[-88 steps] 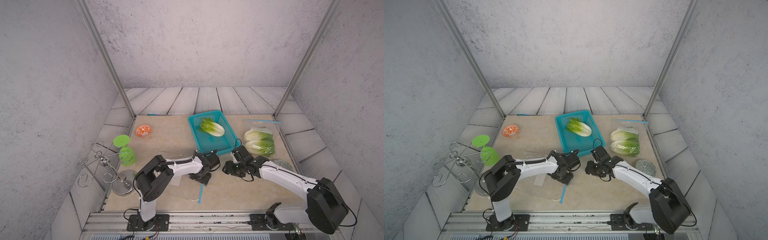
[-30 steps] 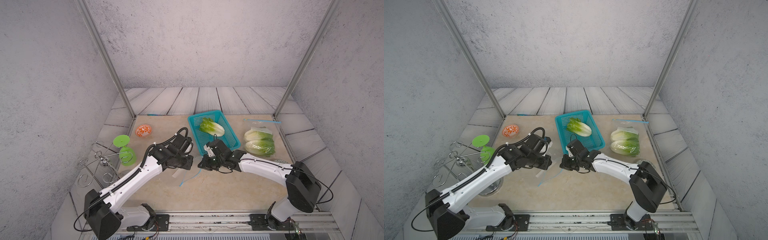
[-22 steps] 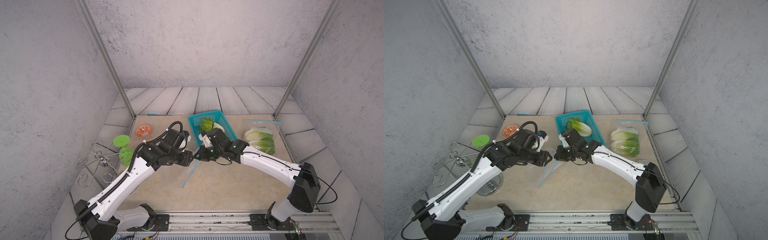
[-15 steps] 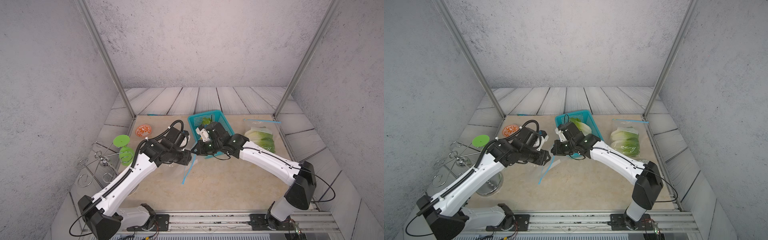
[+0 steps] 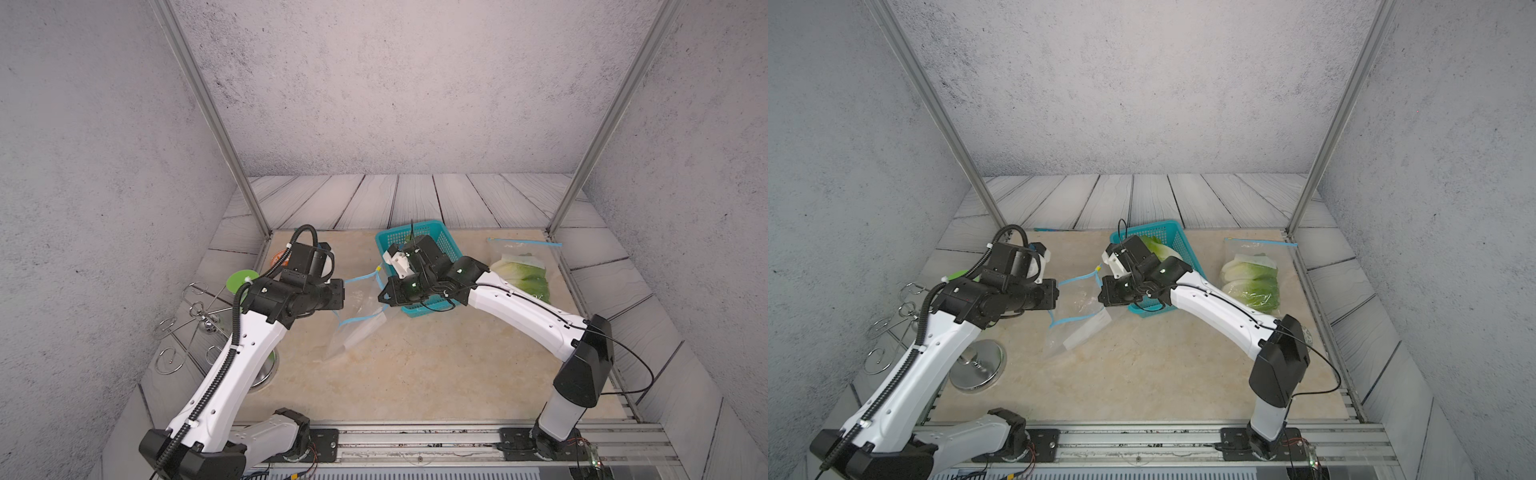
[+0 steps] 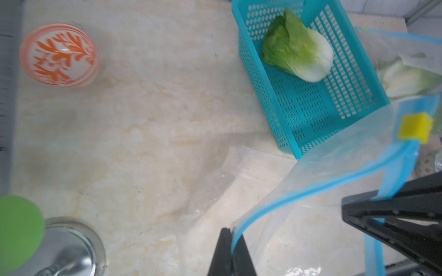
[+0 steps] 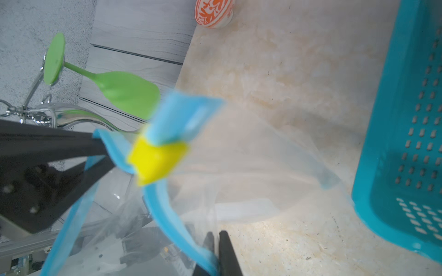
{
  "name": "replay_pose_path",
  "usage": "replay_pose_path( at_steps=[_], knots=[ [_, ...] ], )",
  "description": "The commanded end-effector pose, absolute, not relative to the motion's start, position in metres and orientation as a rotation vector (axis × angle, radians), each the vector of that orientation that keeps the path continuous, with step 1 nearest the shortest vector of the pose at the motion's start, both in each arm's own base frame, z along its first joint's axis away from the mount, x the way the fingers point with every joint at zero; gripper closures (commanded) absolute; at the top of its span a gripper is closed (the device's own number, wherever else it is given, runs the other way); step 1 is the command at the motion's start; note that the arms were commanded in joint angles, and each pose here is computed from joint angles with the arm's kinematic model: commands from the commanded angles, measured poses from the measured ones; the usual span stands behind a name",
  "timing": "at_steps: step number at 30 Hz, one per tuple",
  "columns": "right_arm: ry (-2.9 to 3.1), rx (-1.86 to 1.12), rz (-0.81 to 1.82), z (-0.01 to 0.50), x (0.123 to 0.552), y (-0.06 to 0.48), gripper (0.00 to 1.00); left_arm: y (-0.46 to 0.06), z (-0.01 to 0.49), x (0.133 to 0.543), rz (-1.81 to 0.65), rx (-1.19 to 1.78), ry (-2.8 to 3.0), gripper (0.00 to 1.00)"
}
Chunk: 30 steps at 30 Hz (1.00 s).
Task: Put the chinese cabbages into a zipper bag and zip it
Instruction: Open the zipper of the food storage bag at the center of the board, then move the basket to the center of the board.
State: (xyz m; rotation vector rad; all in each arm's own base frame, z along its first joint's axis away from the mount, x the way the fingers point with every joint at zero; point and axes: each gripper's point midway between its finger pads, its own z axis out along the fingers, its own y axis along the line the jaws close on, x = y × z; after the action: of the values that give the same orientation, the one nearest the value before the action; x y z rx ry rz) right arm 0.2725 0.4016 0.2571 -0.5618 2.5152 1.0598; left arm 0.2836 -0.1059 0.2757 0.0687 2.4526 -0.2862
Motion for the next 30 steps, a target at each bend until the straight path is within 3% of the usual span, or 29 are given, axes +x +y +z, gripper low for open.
replay_pose_path(
  at_steps=[1, 11, 12, 15, 20, 23, 27, 30],
  knots=[
    [2.557, -0.618, 0.947, 0.239, 0.289, 0.389, 0.90, -0.088, 0.303, 0.298, -0.206, -0.019, 2.354, 1.00],
    [2.534, -0.593, 0.962, 0.242, 0.310, 0.385, 0.84, -0.107, 0.299, 0.316, -0.285, 0.020, 2.359, 1.00],
    [2.529, -0.590, 0.972, 0.244, 0.316, 0.386, 0.81, -0.106, 0.299, 0.319, -0.268, 0.026, 2.359, 1.00],
    [2.451, -0.682, 1.103, 0.274, 0.324, 0.391, 0.55, -0.104, 0.303, 0.328, -0.223, 0.039, 2.354, 1.00],
    [2.285, -0.572, 1.137, 0.310, 0.364, 0.350, 0.42, -0.105, 0.285, 0.348, -0.120, 0.107, 2.450, 1.00],
    [2.304, -0.440, 1.019, 0.292, 0.400, 0.313, 0.36, -0.107, 0.288, 0.361, -0.093, 0.118, 2.457, 1.00],
    [2.462, -0.284, 0.727, 0.229, 0.459, 0.262, 0.32, -0.113, 0.310, 0.372, -0.104, 0.123, 2.402, 1.00],
    [2.473, -0.237, 0.641, 0.205, 0.494, 0.250, 0.29, -0.121, 0.324, 0.372, -0.107, 0.158, 2.375, 1.00]
  ],
)
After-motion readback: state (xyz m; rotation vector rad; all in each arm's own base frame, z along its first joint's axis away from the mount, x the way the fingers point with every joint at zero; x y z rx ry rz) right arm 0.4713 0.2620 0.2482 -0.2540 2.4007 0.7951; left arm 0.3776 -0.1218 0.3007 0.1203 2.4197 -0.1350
